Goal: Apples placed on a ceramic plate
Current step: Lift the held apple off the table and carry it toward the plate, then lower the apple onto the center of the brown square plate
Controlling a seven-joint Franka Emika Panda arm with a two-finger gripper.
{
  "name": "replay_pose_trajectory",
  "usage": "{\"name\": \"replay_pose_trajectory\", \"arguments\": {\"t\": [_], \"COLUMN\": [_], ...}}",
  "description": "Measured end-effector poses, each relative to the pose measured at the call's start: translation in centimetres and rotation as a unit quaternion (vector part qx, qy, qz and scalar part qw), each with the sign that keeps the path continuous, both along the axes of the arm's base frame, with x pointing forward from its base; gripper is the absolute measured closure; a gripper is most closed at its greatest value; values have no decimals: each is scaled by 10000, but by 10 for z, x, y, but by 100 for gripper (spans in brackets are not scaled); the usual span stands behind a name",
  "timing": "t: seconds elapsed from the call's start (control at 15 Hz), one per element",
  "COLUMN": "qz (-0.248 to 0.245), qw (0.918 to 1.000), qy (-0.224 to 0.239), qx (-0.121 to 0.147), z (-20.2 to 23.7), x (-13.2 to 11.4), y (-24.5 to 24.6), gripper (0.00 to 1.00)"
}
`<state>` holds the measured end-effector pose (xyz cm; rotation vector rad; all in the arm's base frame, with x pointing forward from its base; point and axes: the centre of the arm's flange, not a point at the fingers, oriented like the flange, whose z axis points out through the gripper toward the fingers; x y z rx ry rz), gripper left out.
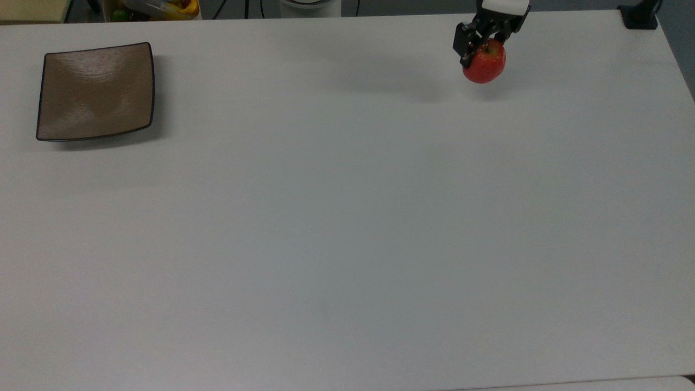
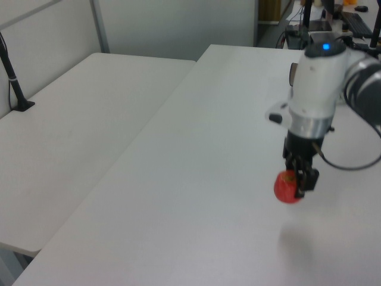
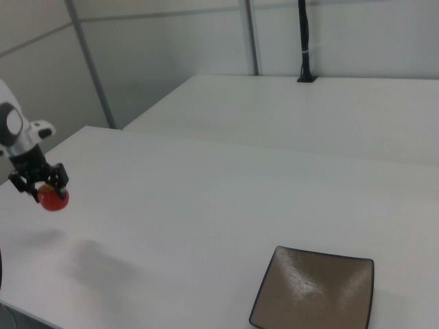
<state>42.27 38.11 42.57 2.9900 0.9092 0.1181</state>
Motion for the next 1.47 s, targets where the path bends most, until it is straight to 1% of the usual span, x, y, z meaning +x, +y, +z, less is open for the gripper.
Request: {"name": "replay_pose_trajectory", "arguments": {"t": [0.27, 0.4, 0.67, 0.73, 0.8, 1.13, 1.33, 1.47], "qz": [-406, -715, -1266, -1369, -1486, -1700, -1600, -1635], "qw": [9991, 9973, 9916, 9901, 9882, 9847, 9865, 9857], "qy": [-120, -145, -64, -67, -79, -70, -94, -229], "qx": [2, 78, 265, 311, 359, 369, 341, 338], "z": [72, 106, 163, 173, 183, 191, 190, 190], "x": [28, 43, 72, 78, 86, 106, 116, 122], "y": [-28, -52, -124, -145, -177, -270, -333, -374], "gripper": [28, 28, 28, 28, 28, 28, 28, 28]}}
